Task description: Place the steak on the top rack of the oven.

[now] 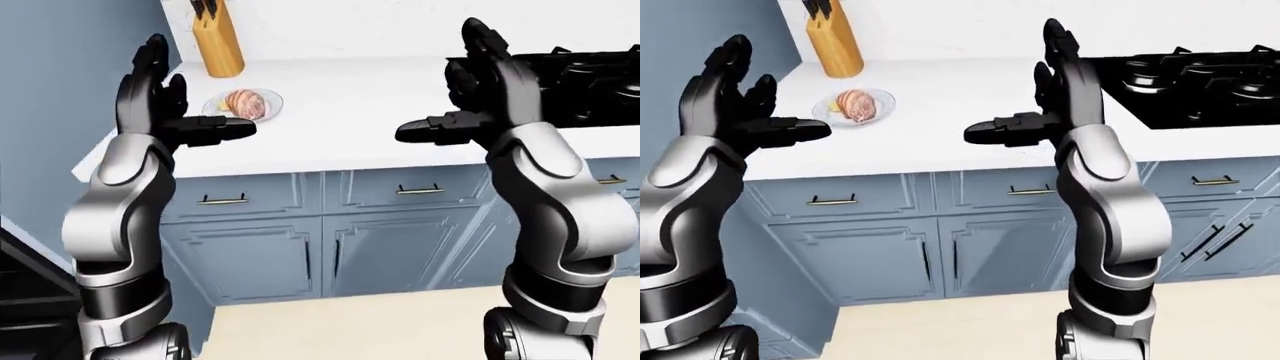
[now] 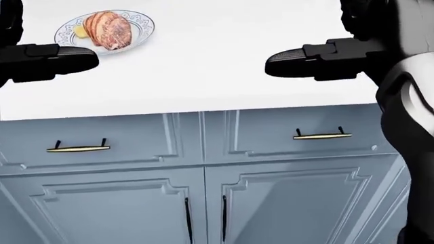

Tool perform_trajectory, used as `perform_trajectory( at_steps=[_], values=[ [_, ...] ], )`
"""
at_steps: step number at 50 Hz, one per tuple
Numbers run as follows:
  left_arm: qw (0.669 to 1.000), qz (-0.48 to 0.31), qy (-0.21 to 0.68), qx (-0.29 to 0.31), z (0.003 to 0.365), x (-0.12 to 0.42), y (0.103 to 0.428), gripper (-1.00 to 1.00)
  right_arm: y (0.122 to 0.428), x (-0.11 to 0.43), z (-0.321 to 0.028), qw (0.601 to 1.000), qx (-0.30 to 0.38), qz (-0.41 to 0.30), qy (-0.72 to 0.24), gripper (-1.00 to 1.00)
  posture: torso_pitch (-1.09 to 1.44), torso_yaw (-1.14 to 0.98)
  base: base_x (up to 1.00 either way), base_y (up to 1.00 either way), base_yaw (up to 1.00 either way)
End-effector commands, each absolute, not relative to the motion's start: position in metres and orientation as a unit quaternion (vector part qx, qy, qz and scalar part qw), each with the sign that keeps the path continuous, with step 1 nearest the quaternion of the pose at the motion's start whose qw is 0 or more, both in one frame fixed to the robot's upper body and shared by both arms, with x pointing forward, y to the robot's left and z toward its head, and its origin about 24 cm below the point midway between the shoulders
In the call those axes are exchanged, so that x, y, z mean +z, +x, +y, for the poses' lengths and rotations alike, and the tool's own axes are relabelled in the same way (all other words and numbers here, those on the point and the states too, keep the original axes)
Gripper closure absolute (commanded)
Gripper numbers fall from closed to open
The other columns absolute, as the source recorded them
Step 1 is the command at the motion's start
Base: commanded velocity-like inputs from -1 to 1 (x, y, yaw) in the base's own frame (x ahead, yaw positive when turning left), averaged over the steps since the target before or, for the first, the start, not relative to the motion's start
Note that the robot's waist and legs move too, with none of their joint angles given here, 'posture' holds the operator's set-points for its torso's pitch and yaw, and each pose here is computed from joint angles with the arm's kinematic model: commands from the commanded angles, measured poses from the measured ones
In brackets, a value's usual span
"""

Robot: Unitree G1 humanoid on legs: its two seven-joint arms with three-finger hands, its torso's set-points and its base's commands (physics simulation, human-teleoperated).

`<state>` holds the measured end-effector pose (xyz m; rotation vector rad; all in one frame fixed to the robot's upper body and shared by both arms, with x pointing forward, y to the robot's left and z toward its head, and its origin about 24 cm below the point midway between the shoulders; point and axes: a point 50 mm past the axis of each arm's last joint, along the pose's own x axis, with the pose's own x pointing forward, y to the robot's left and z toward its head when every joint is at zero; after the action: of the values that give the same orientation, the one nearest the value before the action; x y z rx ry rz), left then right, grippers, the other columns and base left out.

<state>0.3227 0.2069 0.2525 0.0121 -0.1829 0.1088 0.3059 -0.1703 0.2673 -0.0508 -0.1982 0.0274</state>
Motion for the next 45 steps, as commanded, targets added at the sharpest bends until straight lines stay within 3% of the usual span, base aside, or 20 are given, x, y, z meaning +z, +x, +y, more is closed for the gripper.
perform_trajectory(
  at_steps=[1, 45],
  values=[
    [0.99, -0.13, 0.008, 0.046, 0.203, 0.2686, 0.3186, -1.0, 0.3028, 0.278, -0.1734, 0.991, 0.006, -0.128, -0.027, -1.0, 0.0, 0.0, 0.26, 0.14, 0.0],
    [0.99, -0.132, 0.005, 0.044, 0.2035, 0.268, 0.3197, -1.0, 0.3024, 0.278, -0.1724, 0.991, 0.007, -0.13, -0.034, -1.0, 0.0, 0.0, 0.16, 0.24, 0.0]
  ],
)
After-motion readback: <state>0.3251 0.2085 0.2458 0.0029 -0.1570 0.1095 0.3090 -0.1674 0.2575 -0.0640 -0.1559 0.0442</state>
